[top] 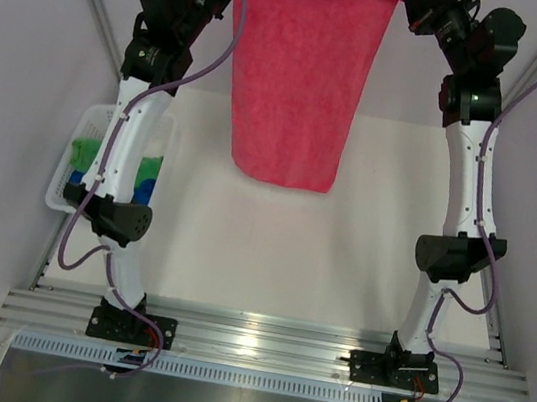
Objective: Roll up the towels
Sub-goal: Flatten the towel
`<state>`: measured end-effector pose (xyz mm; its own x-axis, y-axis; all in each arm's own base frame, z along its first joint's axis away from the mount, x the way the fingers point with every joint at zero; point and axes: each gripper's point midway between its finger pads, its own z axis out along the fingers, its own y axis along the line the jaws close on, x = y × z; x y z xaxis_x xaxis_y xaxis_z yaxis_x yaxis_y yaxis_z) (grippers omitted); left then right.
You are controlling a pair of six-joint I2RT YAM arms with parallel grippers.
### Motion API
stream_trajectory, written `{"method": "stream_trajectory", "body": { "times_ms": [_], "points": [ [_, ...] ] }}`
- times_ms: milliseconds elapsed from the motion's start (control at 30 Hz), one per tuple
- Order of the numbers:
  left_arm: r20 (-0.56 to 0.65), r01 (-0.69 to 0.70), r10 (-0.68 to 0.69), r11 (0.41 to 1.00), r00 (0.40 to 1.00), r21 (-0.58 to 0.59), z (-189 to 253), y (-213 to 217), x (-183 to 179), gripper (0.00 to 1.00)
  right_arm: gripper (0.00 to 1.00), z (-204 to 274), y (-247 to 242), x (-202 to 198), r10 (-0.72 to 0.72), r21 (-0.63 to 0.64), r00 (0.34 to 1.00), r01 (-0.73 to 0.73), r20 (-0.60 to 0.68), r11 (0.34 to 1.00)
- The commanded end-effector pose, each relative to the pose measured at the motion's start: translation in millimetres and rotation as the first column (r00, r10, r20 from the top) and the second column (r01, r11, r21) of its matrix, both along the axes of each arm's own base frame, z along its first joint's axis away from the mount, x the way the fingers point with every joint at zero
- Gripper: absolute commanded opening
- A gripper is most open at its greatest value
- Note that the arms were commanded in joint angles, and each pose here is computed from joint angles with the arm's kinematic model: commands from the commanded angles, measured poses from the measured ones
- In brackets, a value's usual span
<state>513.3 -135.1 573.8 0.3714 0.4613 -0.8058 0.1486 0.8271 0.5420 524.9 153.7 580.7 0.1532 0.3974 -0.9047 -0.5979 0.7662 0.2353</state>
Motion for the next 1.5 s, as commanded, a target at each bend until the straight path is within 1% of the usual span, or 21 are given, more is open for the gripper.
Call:
{"method": "stream_trajectory", "body": {
  "times_ms": [0,67,333,667,733,767,800,867,900,933,1033,1067,1100,1167,1200,1233,1267,1333,1367,1433,1467],
  "points": [
    [0.084,-0.139,0.140,0.990,0.987,-0.018,18.3,35.0,16.3,0.01,0.00,9.6,-29.4,31.3,-0.112,0.078,0.991,0.106,0.069,0.991],
    [0.076,-0.156,0.156,0.988,0.985,-0.005,5.0,34.3,33.5,0.01,0.00,14.7,-31.6,36.6,-0.127,0.097,0.986,0.116,0.113,0.989],
    [0.126,-0.189,0.191,0.982,0.974,-0.022,7.8,43.3,49.2,0.01,0.00,8.8,-30.5,54.8,-0.170,0.114,0.975,0.154,0.146,0.981],
    [0.206,-0.197,0.201,0.980,0.958,-0.041,44.7,57.7,24.7,0.01,0.00,53.7,-48.5,24.8,-0.305,0.071,0.909,0.297,0.283,0.952],
    [0.172,-0.178,0.179,0.984,0.969,-0.022,33.0,53.3,28.3,0.01,0.00,53.8,-47.5,17.8,-0.303,0.019,0.909,0.311,0.287,0.950],
    [0.165,-0.167,0.168,0.986,0.972,-0.019,35.3,52.7,21.2,0.01,0.00,28.7,-46.1,30.6,-0.300,-0.045,0.925,0.319,0.234,0.947],
    [0.068,-0.136,0.134,0.990,0.989,0.033,-0.9,43.9,35.0,0.01,0.00,34.2,-45.7,18.2,-0.288,-0.062,0.927,0.311,0.242,0.949],
    [-0.015,-0.098,0.099,0.993,0.995,0.072,-27.6,38.3,31.3,0.01,0.00,12.2,-35.2,15.3,-0.240,-0.126,0.950,0.268,0.200,0.955],
    [-0.051,-0.087,0.092,0.993,0.994,0.085,-38.7,37.6,28.2,0.01,0.00,-35.3,-29.6,29.2,-0.227,-0.196,0.967,0.246,0.111,0.949],
    [-0.121,-0.073,0.086,0.992,0.989,0.106,-67.9,35.6,31.2,0.01,0.00,-28.6,-27.5,7.1,-0.215,-0.212,0.969,0.237,0.122,0.948],
    [-0.217,-0.023,0.051,0.992,0.975,0.127,-99.3,38.7,0.3,0.01,0.00,-89.3,-14.2,-22.4,-0.185,-0.278,0.983,0.177,-0.002,0.944],
    [-0.320,-0.005,0.053,0.989,0.946,0.147,-146.3,40.8,-2.4,0.01,0.00,-103.9,-9.9,-34.8,-0.171,-0.294,0.985,0.155,-0.029,0.943],
    [-0.306,-0.004,0.049,0.990,0.951,0.144,-133.1,45.9,-24.4,0.01,0.00,-119.9,-2.2,-48.8,-0.159,-0.309,0.986,0.133,-0.059,0.942],
    [-0.429,0.054,0.026,0.983,0.903,0.174,-181.4,47.1,-49.1,0.01,0.00,-156.4,-0.6,-92.7,-0.161,-0.313,0.979,0.116,-0.123,0.943],
    [-0.408,0.063,0.013,0.983,0.913,0.173,-167.6,49.5,-73.9,0.01,0.00,-166.8,1.4,-109.5,-0.151,-0.304,0.978,0.102,-0.144,0.947],
    [-0.501,0.105,0.001,0.978,0.865,0.182,-200.6,48.7,-91.4,0.01,0.00,-212.6,3.4,-124.4,-0.146,-0.319,0.960,0.065,-0.237,0.946],
    [-0.565,0.188,-0.053,0.965,0.823,0.183,-225.8,40.1,-109.9,0.01,0.00,-199.0,-4.2,-152.1,-0.165,-0.298,0.965,0.100,-0.204,0.950],
    [-0.648,0.280,-0.118,0.948,0.753,0.152,-255.5,33.7,-154.1,0.01,0.00,-244.5,1.3,-198.4,-0.137,-0.299,0.936,0.037,-0.323,0.954],
    [-0.736,0.318,-0.119,0.938,0.666,0.136,-305.3,34.2,-174.6,0.01,0.00,-259.4,2.3,-212.6,-0.127,-0.289,0.923,0.018,-0.364,0.957],
    [-0.759,0.348,-0.131,0.928,0.638,0.133,-320.4,35.7,-205.1,0.01,0.00,-295.3,11.2,-249.8,-0.071,-0.250,0.867,-0.064,-0.493,0.966],
    [-0.793,0.369,-0.139,0.922,0.594,0.115,-335.4,35.2,-221.4,0.01,0.00,-308.9,13.5,-275.0,-0.018,-0.182,0.840,-0.096,-0.542,0.979]
  ]
}}
